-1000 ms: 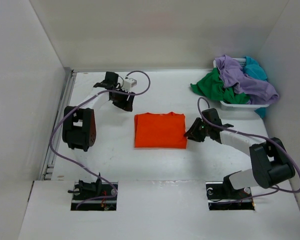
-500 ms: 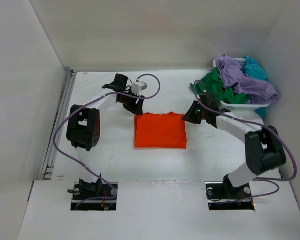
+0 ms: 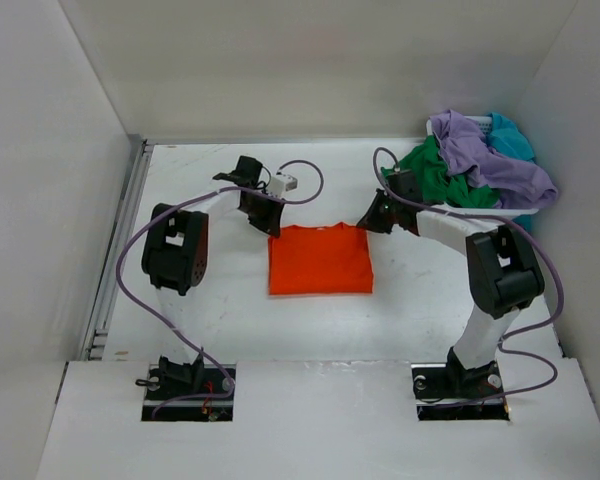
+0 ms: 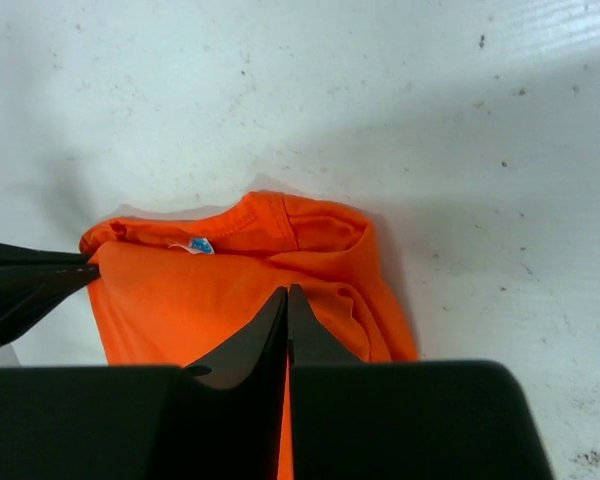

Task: Fold and stack the t-shirts
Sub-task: Smooth out wrinkles on the folded tshirt

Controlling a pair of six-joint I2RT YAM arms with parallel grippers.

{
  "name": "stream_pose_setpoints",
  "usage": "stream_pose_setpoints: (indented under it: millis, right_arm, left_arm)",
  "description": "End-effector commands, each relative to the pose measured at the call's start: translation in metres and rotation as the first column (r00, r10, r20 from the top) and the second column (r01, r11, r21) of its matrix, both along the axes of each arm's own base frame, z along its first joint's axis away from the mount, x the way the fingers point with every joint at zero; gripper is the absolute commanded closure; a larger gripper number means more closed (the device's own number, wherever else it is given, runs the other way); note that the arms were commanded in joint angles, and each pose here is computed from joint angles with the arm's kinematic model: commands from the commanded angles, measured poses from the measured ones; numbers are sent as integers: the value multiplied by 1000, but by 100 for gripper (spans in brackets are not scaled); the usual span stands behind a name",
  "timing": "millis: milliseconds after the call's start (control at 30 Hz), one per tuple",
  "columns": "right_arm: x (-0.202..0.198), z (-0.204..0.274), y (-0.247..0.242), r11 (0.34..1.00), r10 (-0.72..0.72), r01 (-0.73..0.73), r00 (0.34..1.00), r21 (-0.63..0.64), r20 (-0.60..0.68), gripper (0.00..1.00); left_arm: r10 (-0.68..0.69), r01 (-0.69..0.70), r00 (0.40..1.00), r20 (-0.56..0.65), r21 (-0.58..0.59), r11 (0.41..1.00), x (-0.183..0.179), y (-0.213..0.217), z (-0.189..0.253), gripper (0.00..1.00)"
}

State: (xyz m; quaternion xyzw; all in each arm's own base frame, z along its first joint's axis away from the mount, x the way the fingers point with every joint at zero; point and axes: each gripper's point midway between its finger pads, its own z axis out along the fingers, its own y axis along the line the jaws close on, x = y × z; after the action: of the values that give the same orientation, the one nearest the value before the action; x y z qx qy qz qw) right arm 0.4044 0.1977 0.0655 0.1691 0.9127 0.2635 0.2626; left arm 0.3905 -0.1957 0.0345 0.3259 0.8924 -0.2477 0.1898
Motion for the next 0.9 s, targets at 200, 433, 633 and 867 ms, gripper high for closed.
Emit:
stream_pose_setpoints:
  millis: [200, 433, 633, 867]
  right_arm:
    - [21, 30, -14, 999, -41, 37, 992, 36, 122, 80]
    - [-8, 36, -25, 999, -39, 38, 990, 15, 134, 54]
    - [-43, 9, -24, 1000, -29, 29, 998, -2, 52, 49]
    - [-57, -2, -5, 1000, 12, -12, 1000, 2, 20, 48]
  left_arm:
    - [63, -66, 982, 176, 11, 998, 26, 22, 48, 93]
    - [123, -113, 960, 253, -57, 992, 17, 33, 98, 46]
    - [124, -117, 977, 172, -51, 992, -23, 36, 86, 33]
    - [129, -133, 985, -118, -34, 990, -66, 26, 23, 0]
